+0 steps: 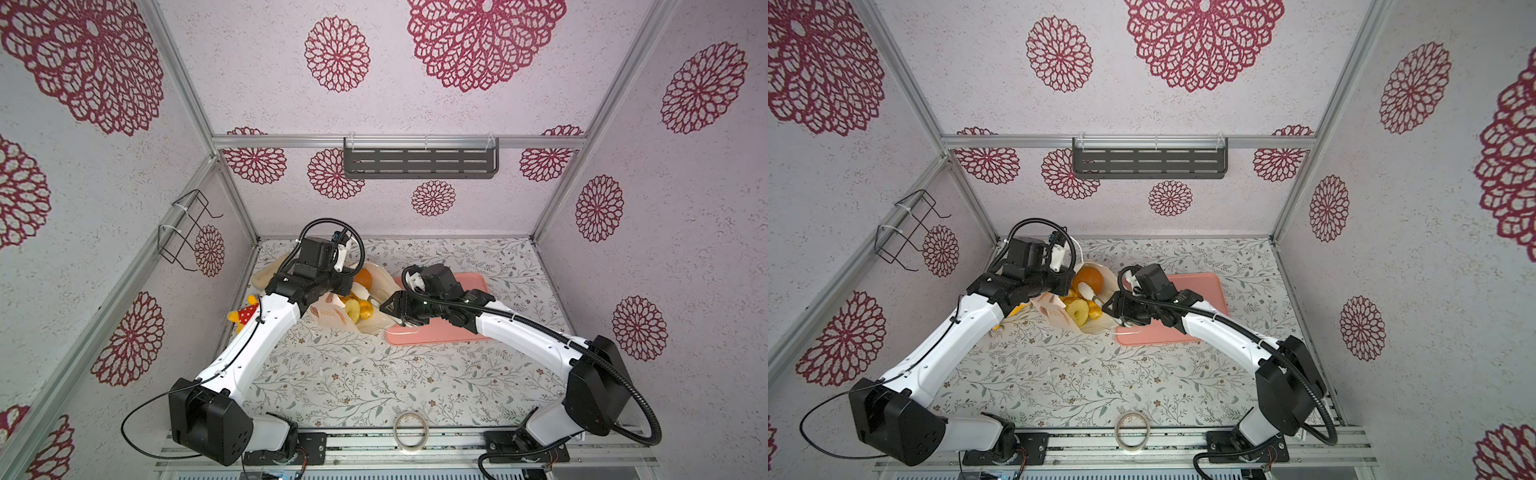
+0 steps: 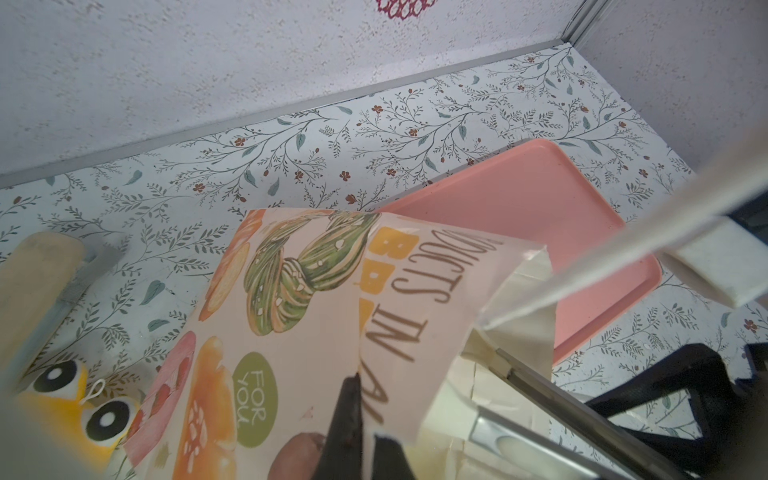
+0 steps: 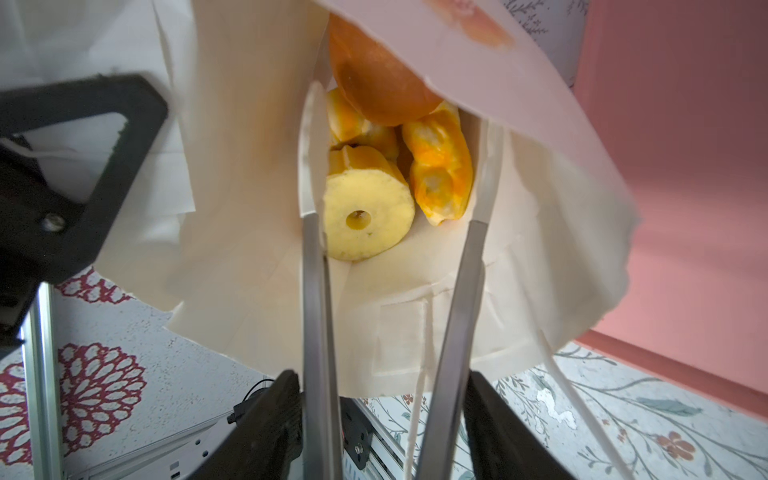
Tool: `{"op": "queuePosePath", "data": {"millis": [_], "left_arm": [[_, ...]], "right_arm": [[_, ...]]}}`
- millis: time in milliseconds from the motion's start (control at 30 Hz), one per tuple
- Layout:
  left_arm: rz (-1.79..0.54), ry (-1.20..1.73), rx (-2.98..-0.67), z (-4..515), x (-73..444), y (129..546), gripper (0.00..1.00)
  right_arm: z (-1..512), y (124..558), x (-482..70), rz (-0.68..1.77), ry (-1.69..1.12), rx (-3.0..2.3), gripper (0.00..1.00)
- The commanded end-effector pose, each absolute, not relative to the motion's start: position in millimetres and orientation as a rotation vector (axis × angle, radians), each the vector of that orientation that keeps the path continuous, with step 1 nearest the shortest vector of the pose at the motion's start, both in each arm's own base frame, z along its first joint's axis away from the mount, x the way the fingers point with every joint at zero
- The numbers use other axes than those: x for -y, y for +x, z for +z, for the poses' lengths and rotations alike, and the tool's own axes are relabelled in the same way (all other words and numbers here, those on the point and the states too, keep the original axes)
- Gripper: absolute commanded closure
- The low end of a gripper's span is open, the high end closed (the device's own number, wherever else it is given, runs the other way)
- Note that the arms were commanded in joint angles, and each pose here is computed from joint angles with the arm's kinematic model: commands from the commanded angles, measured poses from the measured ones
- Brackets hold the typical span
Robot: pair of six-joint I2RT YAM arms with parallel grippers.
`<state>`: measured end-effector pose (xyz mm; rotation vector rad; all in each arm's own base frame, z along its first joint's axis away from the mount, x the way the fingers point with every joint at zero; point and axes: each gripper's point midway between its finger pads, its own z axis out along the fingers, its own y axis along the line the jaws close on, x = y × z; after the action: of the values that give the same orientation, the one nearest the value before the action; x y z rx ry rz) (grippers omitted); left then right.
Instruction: Take the fake bread out of the paper bag
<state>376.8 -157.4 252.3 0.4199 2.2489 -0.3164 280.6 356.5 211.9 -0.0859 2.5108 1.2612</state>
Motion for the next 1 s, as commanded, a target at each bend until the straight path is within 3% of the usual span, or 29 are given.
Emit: {"op": "queuePosePath", "data": {"millis": [0,267,533,667,967], "left_arm": [[-0.368,0.441,-2.168,271.3,167.5,377.4,1.0],[-0.368,0.441,-2.172,269.5,166.9,376.0,1.0],[-0.377,0.428,-2.168,270.8,166.2,373.4,1.0],[-0.38,0.418,-2.172,267.4,165.3,371.7,1.0],[-0.392,0.405,-2.18,264.8,166.2,371.3,1.0]], "right_arm": [[239.0,298.0,-365.9,1.328,-0.069,-2.401,0.33],[228.5,306.9,-375.3,1.335,-0.059,-2.426,0.3],[212.2,278.9,-359.0,1.173,-0.181,-2.506,0.17],[198.2,255.9,-350.8,1.108,-0.274,-2.507,0.05],[172.9,226.2,-352.7,1.033,-0.472,-2.5,0.13]]}}
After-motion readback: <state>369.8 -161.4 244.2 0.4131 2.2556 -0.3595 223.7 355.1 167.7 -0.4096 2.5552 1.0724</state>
